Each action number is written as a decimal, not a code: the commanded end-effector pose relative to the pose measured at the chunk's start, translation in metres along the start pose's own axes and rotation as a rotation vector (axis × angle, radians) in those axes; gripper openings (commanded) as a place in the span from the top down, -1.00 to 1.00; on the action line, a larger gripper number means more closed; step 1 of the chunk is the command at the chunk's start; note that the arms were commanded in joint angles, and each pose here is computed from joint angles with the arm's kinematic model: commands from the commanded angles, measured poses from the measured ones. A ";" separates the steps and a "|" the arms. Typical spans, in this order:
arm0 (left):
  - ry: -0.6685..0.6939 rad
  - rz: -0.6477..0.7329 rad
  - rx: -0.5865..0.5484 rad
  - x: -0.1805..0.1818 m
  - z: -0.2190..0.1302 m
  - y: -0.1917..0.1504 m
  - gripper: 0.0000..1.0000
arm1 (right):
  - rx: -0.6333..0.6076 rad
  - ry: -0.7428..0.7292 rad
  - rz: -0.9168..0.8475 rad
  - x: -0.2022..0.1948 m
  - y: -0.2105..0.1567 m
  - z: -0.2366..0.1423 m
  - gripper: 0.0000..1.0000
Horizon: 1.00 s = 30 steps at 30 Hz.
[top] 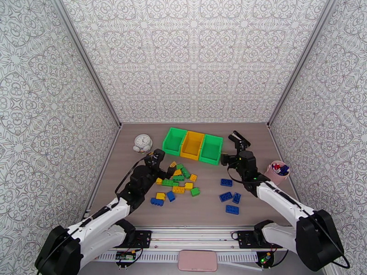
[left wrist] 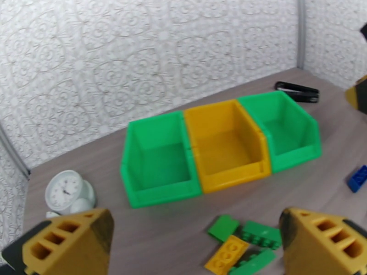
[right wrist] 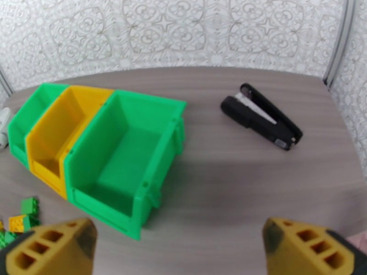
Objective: Sort the legos into containers by color
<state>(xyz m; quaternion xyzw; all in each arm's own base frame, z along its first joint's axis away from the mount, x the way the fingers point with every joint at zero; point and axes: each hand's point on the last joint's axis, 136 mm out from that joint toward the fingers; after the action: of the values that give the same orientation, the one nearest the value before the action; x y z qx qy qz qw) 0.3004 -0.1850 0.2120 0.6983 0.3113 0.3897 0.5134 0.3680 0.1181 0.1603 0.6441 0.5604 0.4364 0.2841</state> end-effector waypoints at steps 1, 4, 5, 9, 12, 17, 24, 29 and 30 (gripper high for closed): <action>-0.104 -0.040 0.025 -0.029 -0.004 -0.005 -0.99 | 0.055 -0.065 0.059 0.010 -0.015 0.013 -0.99; -0.164 -0.033 0.023 -0.051 -0.006 -0.007 -0.99 | 0.083 -0.093 0.079 0.023 -0.025 0.028 -0.91; -0.183 -0.031 0.024 -0.058 -0.006 -0.009 -0.99 | 0.092 -0.106 0.094 0.024 -0.028 0.034 -0.88; -0.246 -0.018 0.030 -0.079 -0.006 -0.013 -0.99 | 0.111 -0.152 0.138 0.026 -0.032 0.053 -0.63; -0.266 -0.007 0.039 -0.087 -0.004 -0.016 -0.99 | 0.135 -0.155 0.146 0.030 -0.038 0.067 -0.42; -0.273 0.006 0.055 -0.092 -0.001 -0.021 -0.99 | 0.160 -0.167 0.177 0.031 -0.047 0.084 -0.11; -0.307 0.019 0.083 -0.097 -0.005 -0.027 -0.99 | 0.170 -0.212 0.179 0.027 -0.055 0.098 0.18; -0.304 0.013 0.082 -0.096 -0.008 -0.028 -0.99 | 0.151 -0.227 0.174 0.025 -0.051 0.100 0.42; -0.300 0.014 0.082 -0.095 -0.007 -0.029 -0.99 | 0.147 -0.231 0.165 0.025 -0.050 0.100 0.47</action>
<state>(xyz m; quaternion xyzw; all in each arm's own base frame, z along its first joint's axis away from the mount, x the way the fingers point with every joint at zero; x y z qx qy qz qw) 0.2536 -0.2523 0.1721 0.7618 0.2498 0.2847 0.5256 0.4217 0.1666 0.0681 0.7532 0.5109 0.3346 0.2444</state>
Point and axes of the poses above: each hand's point on the last joint's axis, 136 mm out from that joint toward the fingers, its own z axis out along the fingers, its own x axis along the line the jaws close on, y = z × x, and after that the axes turned 8 degrees about z, right-handed
